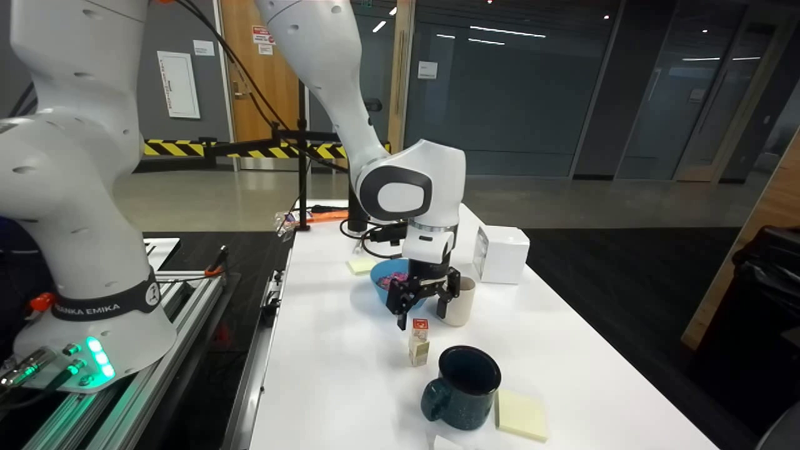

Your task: Put the block in the cup

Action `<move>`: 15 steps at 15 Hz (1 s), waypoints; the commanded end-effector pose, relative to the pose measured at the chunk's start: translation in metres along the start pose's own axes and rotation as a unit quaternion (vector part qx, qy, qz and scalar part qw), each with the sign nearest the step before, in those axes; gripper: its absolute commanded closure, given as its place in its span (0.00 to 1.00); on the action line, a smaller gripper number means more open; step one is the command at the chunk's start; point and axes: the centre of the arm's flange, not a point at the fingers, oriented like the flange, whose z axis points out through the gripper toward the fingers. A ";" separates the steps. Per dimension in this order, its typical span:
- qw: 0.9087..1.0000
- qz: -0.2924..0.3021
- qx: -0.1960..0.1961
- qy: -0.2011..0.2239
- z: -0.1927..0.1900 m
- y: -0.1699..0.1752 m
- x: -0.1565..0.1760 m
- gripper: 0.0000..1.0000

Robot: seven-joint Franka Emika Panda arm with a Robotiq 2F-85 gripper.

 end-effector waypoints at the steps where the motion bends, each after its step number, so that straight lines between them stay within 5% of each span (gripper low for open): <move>1: 1.000 0.000 0.002 0.001 0.000 -0.001 0.003 0.00; 15: 1.000 -0.008 -0.004 0.001 0.017 -0.004 0.005 0.00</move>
